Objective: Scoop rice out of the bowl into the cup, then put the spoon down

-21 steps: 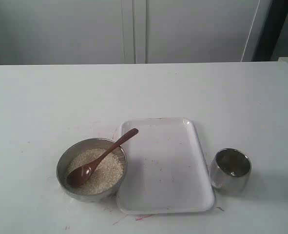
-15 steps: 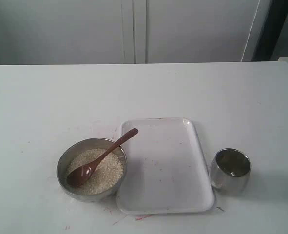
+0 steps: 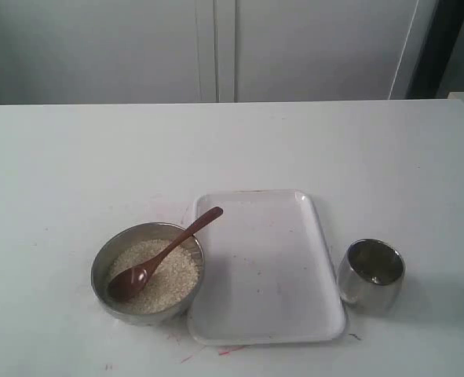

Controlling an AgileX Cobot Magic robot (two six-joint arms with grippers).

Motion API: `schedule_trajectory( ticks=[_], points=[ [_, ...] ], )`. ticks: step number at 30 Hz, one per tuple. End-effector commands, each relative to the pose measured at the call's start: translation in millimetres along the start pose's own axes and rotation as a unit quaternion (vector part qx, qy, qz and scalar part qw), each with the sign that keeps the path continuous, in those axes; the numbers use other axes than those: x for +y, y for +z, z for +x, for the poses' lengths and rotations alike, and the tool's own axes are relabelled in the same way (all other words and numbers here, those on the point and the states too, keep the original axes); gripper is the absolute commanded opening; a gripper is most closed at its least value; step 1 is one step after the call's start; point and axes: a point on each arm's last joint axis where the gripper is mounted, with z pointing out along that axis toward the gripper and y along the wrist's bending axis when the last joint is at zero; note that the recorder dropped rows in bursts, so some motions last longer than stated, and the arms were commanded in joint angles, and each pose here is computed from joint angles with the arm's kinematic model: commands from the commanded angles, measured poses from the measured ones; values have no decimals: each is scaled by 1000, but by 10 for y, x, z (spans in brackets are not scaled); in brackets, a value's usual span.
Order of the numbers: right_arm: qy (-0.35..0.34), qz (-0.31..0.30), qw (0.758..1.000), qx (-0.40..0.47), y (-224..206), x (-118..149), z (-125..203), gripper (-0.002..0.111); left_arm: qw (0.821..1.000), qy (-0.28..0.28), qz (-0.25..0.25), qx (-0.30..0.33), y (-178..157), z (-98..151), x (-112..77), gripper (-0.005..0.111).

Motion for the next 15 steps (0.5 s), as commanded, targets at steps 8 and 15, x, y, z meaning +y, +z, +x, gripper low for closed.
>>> schedule_trajectory(
  ticks=[8, 15],
  points=[
    [-41, 31, 985, -166, -49, -40, -285, 0, 1000, -4, 11, 27, 9, 70, -23, 14],
    [-33, 36, 972, -229, -95, -48, -392, 0, 1000, -4, 11, 27, 9, 70, -23, 14]
  ],
)
